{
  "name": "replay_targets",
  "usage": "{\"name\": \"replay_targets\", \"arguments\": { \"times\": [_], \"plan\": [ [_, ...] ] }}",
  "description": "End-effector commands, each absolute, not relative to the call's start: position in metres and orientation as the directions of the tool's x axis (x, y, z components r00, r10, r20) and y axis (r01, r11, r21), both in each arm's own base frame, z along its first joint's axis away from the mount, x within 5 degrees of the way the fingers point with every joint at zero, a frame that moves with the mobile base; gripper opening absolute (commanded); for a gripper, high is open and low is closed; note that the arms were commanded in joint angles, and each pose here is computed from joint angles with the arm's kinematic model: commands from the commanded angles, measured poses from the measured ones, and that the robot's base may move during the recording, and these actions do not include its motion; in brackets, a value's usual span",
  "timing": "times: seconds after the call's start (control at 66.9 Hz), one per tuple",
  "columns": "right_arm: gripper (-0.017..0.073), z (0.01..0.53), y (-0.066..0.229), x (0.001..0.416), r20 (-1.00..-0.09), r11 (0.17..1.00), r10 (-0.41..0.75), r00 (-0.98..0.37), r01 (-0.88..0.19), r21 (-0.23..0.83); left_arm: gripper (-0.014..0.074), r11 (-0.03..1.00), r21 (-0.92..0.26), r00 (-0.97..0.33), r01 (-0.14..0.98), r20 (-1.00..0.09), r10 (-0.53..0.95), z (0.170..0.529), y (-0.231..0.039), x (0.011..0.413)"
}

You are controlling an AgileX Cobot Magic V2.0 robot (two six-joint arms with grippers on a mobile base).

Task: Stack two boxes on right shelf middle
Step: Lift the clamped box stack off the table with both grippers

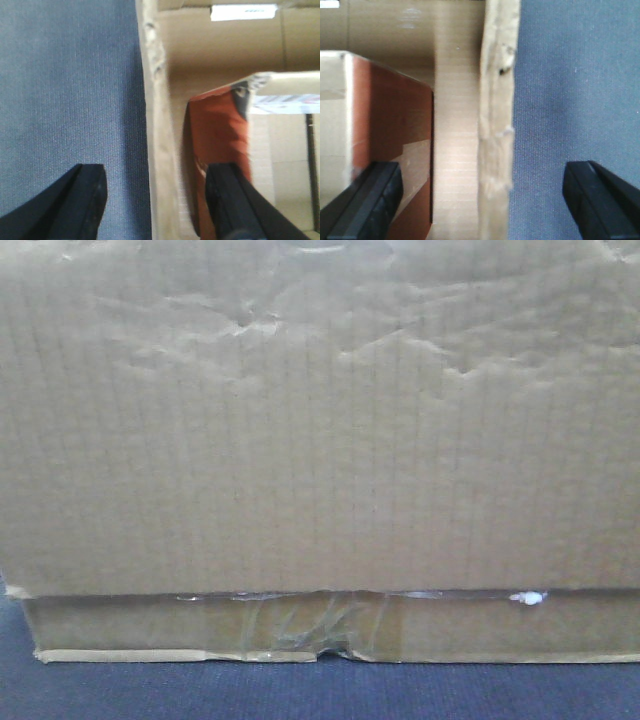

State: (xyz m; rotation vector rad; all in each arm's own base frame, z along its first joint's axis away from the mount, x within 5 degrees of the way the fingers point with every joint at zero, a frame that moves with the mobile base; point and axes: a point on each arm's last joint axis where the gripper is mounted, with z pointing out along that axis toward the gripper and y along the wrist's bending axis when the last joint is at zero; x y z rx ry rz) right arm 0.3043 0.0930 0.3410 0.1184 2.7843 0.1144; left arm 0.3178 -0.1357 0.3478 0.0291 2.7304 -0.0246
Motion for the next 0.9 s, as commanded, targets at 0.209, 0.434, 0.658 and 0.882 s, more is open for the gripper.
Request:
{"name": "replay_targets", "arguments": {
  "times": [0.209, 0.434, 0.658, 0.882],
  "plan": [
    [0.0558, 0.339, 0.092, 0.305, -0.341, 0.996, 0.083, -0.936, 0.065, 0.064, 0.0325, 1.0, -0.009, -0.92, 0.016, -0.391, 0.011, 0.344, -0.136, 0.32],
    [0.0558, 0.339, 0.092, 0.305, -0.341, 0.996, 0.083, -0.936, 0.065, 0.064, 0.0272, 1.0, 0.005, -0.922, 0.016, -0.386, 0.016, 0.341, -0.135, 0.32],
    [0.0558, 0.339, 0.091, 0.305, -0.337, 0.996, 0.083, -0.938, 0.066, 0.061, 0.0272, 1.0, 0.022, -0.933, 0.016, -0.359, 0.023, 0.331, -0.133, 0.318],
    [0.0371, 0.339, 0.091, 0.304, -0.334, 0.996, 0.083, -0.939, 0.066, 0.059, 0.0272, 1.0, 0.014, -0.934, 0.016, -0.356, 0.02, 0.331, -0.134, 0.318]
  ]
}}
